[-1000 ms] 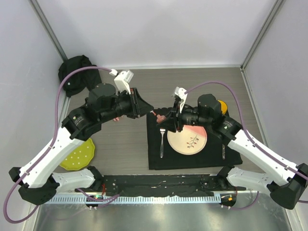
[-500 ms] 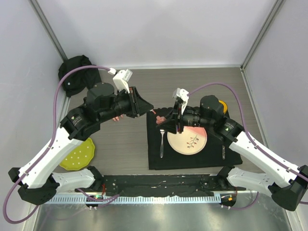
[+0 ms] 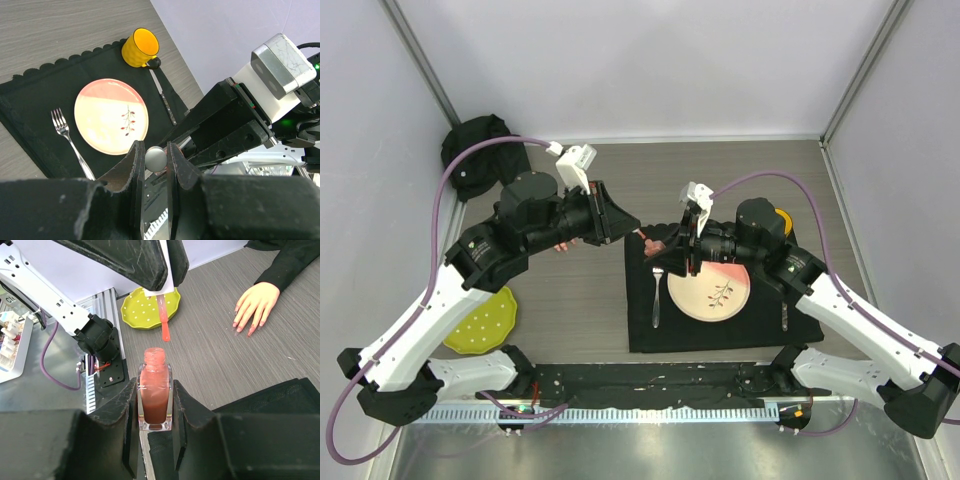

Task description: Paint the nails

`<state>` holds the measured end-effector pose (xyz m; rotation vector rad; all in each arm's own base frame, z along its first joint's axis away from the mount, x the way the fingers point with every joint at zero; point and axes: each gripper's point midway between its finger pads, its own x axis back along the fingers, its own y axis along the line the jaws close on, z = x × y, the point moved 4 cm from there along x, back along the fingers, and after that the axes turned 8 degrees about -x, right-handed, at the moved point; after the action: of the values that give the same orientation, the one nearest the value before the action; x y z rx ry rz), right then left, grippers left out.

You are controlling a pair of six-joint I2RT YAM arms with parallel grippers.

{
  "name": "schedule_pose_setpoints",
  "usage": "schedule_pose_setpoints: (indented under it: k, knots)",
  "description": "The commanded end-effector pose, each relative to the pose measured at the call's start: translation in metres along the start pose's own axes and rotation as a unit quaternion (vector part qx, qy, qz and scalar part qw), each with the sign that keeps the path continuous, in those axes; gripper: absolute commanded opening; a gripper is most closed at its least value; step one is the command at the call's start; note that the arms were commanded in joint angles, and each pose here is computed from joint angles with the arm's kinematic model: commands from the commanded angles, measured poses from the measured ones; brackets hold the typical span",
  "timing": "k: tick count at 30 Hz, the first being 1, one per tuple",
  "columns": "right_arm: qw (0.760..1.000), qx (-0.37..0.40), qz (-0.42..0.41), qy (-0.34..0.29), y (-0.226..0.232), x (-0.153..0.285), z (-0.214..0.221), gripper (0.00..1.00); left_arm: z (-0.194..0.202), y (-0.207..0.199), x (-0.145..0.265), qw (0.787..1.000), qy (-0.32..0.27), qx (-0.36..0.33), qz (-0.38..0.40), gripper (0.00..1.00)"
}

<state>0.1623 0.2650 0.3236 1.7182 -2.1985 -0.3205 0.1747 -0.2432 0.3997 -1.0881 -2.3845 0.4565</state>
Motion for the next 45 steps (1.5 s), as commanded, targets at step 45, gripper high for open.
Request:
schedule_pose_setpoints:
  k: [45]
  knots:
    - [0.998,0.025,-0.021,-0.053,0.014,0.005,-0.023,0.01,0.005,-0.02,-0.007,0.998,0.01,0.015,0.062,0.0]
